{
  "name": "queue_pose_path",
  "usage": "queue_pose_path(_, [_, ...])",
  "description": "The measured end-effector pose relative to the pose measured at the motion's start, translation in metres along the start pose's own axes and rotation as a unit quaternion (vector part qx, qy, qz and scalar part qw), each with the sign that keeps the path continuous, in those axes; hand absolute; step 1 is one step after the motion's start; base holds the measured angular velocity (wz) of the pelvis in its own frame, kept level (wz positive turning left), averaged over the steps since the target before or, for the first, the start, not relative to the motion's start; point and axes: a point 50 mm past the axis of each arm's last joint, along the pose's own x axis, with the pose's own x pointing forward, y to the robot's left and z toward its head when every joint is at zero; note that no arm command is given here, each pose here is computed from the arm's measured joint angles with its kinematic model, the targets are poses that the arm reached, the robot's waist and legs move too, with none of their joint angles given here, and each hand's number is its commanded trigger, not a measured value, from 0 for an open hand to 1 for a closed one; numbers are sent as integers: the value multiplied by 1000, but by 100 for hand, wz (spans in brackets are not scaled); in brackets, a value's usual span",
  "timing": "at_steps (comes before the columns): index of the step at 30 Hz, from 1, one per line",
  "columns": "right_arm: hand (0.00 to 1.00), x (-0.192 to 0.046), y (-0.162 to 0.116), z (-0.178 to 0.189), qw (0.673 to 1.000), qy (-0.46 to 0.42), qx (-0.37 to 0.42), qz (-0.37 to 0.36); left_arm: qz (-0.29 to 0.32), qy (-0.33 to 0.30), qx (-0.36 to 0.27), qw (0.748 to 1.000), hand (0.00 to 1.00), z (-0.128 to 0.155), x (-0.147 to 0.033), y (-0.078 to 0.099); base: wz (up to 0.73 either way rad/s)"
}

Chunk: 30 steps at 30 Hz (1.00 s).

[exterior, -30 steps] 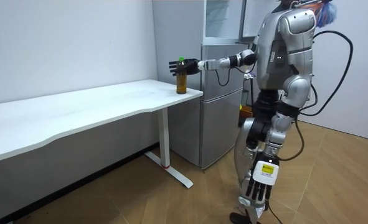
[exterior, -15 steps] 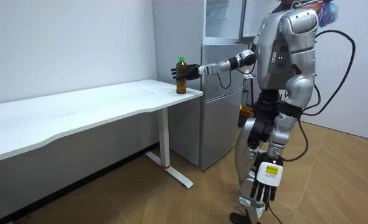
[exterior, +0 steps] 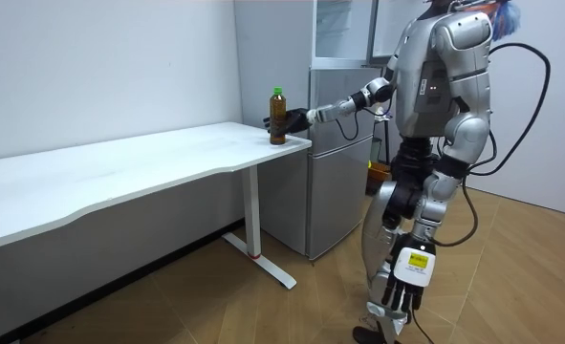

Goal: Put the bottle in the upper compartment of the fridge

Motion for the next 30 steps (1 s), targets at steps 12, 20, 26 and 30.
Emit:
queue_pose_path(12, [0, 1, -2, -3, 1000, -4, -21, 3, -2, 3, -4, 1000, 0, -2, 0, 0, 0])
queue_pose_path(20, [0, 1, -3, -4, 999, -11, -30, 1, -3, 2, 1, 1000, 0, -2, -1, -1, 0])
queue_pose_path(26, [20, 1, -3, -4, 999, -12, -32, -7, -3, 2, 1, 1000, 0, -2, -1, -1, 2])
queue_pose_path(30, [100, 0, -3, -4, 999, -12, -30, -15, -2, 2, 2, 1000, 0, -2, -1, 0, 5])
